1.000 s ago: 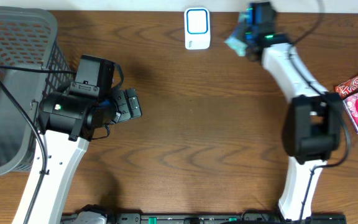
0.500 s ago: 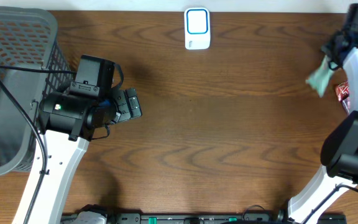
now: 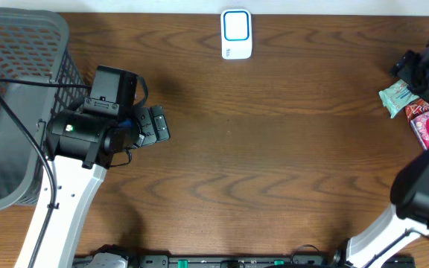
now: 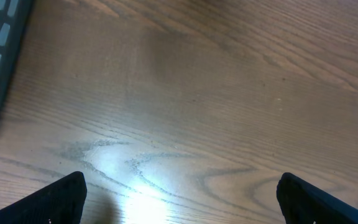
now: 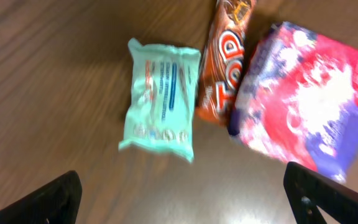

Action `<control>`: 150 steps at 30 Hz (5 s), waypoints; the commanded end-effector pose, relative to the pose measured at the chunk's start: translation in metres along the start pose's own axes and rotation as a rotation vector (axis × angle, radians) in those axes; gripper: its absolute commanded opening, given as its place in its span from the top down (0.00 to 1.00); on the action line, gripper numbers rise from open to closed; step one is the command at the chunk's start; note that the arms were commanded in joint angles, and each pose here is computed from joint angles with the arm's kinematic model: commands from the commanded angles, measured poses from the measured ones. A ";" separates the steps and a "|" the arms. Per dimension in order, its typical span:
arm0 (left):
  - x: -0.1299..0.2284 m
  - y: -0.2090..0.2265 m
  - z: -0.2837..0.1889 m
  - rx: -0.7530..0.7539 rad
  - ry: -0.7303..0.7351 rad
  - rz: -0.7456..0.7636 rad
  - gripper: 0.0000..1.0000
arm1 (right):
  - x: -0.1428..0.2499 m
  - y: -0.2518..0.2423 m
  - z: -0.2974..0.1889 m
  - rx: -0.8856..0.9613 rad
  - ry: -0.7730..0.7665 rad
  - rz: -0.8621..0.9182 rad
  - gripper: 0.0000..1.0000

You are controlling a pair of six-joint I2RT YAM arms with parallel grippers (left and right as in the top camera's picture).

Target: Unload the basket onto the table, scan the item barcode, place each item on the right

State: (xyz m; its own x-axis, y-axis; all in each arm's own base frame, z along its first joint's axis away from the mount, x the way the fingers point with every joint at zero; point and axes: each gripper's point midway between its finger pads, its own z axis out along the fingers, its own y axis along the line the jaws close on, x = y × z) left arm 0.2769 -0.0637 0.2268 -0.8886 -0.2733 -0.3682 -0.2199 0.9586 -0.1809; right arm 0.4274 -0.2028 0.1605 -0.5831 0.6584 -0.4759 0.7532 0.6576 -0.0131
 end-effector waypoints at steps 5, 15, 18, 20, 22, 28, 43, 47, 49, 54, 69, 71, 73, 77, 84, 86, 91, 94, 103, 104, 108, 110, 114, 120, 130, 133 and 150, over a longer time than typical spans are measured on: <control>-0.002 0.002 -0.001 -0.012 -0.008 -0.007 0.02 | 0.029 -0.016 -0.131 -0.170 0.000 0.025 0.01; -0.002 0.002 -0.001 -0.012 -0.008 -0.007 0.02 | 0.144 -0.038 -0.188 -0.289 0.055 -0.087 0.01; -0.002 0.002 -0.001 -0.012 -0.008 -0.007 0.02 | 0.177 -0.042 -0.192 -0.350 0.075 -0.112 0.01; -0.002 0.002 -0.001 -0.012 -0.008 -0.007 0.02 | 0.194 -0.047 -0.192 -0.365 0.088 -0.119 0.01; -0.002 0.002 -0.001 -0.012 -0.008 -0.007 0.02 | 0.210 -0.054 -0.191 -0.366 0.116 -0.122 0.01; -0.002 0.002 -0.001 -0.012 -0.008 -0.007 0.02 | 0.244 -0.074 -0.188 -0.322 0.206 -0.134 0.01; -0.002 0.002 -0.001 -0.012 -0.008 -0.007 0.02 | 0.250 -0.078 -0.188 -0.307 0.229 -0.137 0.01; -0.002 0.002 -0.001 -0.012 -0.008 -0.007 0.02 | 0.248 -0.080 -0.187 -0.295 0.222 -0.137 0.01; -0.002 0.002 -0.001 -0.012 -0.008 -0.007 0.02 | 0.249 -0.079 -0.183 -0.288 0.234 -0.139 0.01; -0.002 0.002 -0.001 -0.012 -0.008 -0.007 0.02 | 0.237 -0.060 -0.168 -0.368 0.144 -0.141 0.01; -0.002 0.002 -0.001 -0.012 -0.008 -0.007 0.02 | 0.256 0.021 -0.186 -1.027 -0.576 -0.566 0.01; -0.002 0.002 -0.001 -0.012 -0.008 -0.007 0.02 | 0.255 0.022 -0.188 -1.052 -0.659 -0.565 0.01; -0.002 0.002 -0.001 -0.012 -0.008 -0.007 0.02 | 0.254 0.023 -0.189 -1.078 -0.744 -0.564 0.01; -0.002 0.002 -0.001 -0.012 -0.008 -0.007 0.02 | 0.253 0.025 -0.189 -1.102 -0.881 -0.552 0.01; -0.002 0.002 -0.001 -0.012 -0.008 -0.007 0.02 | 0.250 0.017 -0.166 -1.018 -0.925 -0.471 0.01; -0.002 0.002 -0.001 -0.012 -0.008 -0.007 0.02 | 0.248 0.014 -0.164 -1.001 -0.936 -0.458 0.01; -0.002 0.002 -0.001 -0.012 -0.008 -0.007 0.02 | 0.245 0.009 -0.150 -0.942 -0.939 -0.428 0.01; -0.002 0.002 -0.001 -0.012 -0.008 -0.007 0.02 | 0.247 0.009 -0.147 -0.909 -0.951 -0.464 0.01; -0.002 0.002 -0.001 -0.012 -0.008 -0.007 0.02 | 0.252 0.008 -0.134 -0.857 -0.915 -0.497 0.01; -0.002 0.002 -0.001 -0.012 -0.008 -0.007 0.02 | 0.252 0.008 -0.134 -0.857 -0.915 -0.497 0.01; -0.002 0.002 -0.001 -0.012 -0.008 -0.007 0.02 | 0.252 0.008 -0.133 -0.845 -0.927 -0.521 0.01; -0.002 0.002 -0.001 -0.012 -0.008 -0.007 0.02 | 0.252 0.008 -0.133 -0.828 -0.945 -0.555 0.01; -0.002 0.002 -0.001 -0.012 -0.008 -0.007 0.02 | 0.252 0.007 -0.133 -0.815 -0.955 -0.572 0.01; -0.002 0.002 -0.001 -0.012 -0.008 -0.007 0.02 | 0.253 0.009 -0.134 -0.831 -0.944 -0.557 0.01; -0.002 0.002 -0.001 -0.012 -0.008 -0.007 0.02 | 0.254 0.009 -0.134 -0.862 -0.915 -0.507 0.01; -0.002 0.002 -0.001 -0.012 -0.008 -0.007 0.02 | 0.254 0.009 -0.134 -0.868 -0.908 -0.494 0.01; -0.002 0.002 -0.001 -0.012 -0.008 -0.007 0.02 | 0.254 0.009 -0.135 -0.873 -0.906 -0.485 0.01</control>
State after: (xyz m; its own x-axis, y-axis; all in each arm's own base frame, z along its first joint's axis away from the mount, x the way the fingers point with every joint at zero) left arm 0.2770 -0.0637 0.2268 -0.8884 -0.2734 -0.3687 -0.2200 0.9586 -0.1808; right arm 0.2455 0.0180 0.1589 -0.0736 0.0348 -0.9967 -0.1023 0.9939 0.0423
